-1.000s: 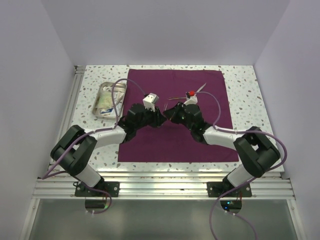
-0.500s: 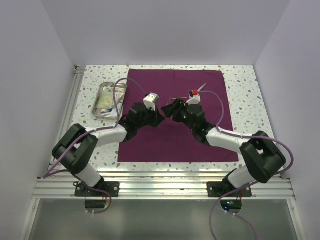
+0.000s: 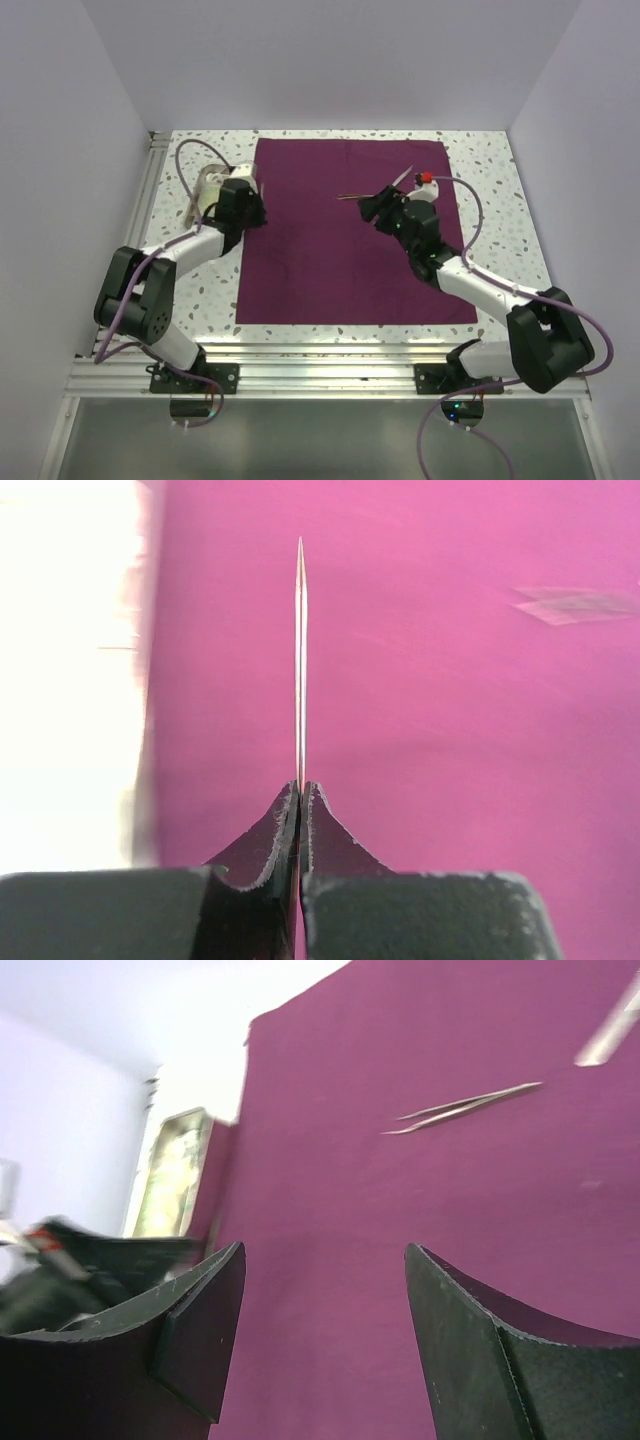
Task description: Prepare the surgical pack
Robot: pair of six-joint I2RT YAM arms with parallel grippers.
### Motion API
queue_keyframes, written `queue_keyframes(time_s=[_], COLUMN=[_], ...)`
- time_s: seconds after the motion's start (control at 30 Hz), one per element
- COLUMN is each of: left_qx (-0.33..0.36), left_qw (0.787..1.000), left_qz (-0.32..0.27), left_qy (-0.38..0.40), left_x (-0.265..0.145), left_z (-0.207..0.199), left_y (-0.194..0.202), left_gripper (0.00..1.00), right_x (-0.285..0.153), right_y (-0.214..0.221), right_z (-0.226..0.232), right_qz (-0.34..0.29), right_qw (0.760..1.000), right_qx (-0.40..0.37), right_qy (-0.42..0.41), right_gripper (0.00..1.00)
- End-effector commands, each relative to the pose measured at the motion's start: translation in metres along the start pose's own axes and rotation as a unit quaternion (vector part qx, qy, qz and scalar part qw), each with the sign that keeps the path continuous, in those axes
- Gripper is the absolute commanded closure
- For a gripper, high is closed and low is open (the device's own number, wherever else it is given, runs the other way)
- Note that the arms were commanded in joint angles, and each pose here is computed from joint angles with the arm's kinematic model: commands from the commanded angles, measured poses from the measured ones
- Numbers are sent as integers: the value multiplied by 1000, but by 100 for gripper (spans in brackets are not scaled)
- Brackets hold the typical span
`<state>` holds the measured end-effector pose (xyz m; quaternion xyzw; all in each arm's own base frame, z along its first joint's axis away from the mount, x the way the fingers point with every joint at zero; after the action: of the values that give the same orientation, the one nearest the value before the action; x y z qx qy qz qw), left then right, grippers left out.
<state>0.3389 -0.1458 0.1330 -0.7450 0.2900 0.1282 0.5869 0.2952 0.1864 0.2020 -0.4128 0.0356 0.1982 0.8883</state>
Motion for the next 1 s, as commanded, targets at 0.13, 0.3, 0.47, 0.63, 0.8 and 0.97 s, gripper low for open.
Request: queue_keyframes(time_s=[0.13, 0.3, 0.47, 0.63, 0.8, 0.97], left_qx=[6, 28, 49, 45, 33, 11], left_qw=[979, 963, 944, 945, 951, 970], left_qz=[-7, 27, 76, 74, 57, 22], left_qy=[-202, -267, -318, -315, -302, -240], left_x=[-17, -2, 16, 24, 17, 5], left_z=[69, 94, 106, 106, 101, 76], left_y=[-44, -54, -51, -52, -60, -64], left_gripper=[100, 100, 100, 89, 60, 40], right_x=[-2, -3, -2, 3, 23, 44], right_y=[-15, -12, -13, -17, -28, -34], right_z=[-30, -42, -51, -50, -49, -52], right_qz=[9, 22, 28, 38, 76, 114], right_qw=[999, 998, 998, 997, 992, 989], right_qx=[-18, -28, -26, -37, -83, -59], right_qy=[36, 46, 52, 53, 65, 71], right_gripper=[32, 32, 32, 32, 30, 29])
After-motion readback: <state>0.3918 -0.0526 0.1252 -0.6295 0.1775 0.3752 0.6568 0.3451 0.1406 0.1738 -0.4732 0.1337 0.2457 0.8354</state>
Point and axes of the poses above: each gripper's point midway between its finger pads, its own x axis out along the fingers, its own z axis along the line the jaws close on, y = z × x, the point moved 8 cm from there along -x, back along the fingers
